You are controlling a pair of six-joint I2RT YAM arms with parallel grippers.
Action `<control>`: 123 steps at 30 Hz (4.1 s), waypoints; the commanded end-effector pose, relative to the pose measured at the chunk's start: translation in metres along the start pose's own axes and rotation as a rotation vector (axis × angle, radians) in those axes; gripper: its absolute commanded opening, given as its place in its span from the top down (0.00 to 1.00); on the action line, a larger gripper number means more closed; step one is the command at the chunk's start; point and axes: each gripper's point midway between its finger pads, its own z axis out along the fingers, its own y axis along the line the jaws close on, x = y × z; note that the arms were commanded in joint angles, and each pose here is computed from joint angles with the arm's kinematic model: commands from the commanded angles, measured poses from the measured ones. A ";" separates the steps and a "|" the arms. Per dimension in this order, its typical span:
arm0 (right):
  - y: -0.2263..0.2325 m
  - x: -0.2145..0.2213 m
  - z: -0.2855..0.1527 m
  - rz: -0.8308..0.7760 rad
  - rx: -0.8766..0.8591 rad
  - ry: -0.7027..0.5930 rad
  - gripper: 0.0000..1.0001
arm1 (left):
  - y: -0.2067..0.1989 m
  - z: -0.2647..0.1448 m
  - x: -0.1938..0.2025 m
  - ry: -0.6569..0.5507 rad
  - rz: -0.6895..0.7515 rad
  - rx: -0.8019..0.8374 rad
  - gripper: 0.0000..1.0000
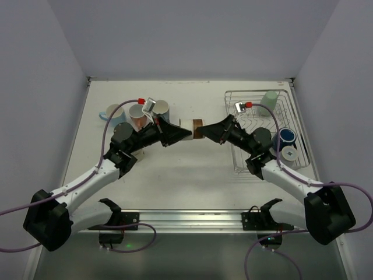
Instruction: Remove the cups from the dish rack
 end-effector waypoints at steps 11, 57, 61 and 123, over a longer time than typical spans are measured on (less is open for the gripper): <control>-0.044 0.017 -0.014 -0.126 0.270 0.087 0.01 | 0.070 -0.128 -0.057 0.107 0.432 -0.990 1.00; -0.071 0.018 -0.041 -0.245 0.451 0.106 0.01 | 0.154 -0.182 -0.014 0.591 0.409 -1.370 0.96; -0.075 0.020 -0.040 -0.236 0.451 0.113 0.01 | 0.154 -0.182 -0.010 0.611 0.402 -1.358 0.93; -0.186 -0.113 -0.349 -0.244 1.922 -0.507 0.13 | -0.016 -0.094 0.021 0.156 0.640 -0.326 0.00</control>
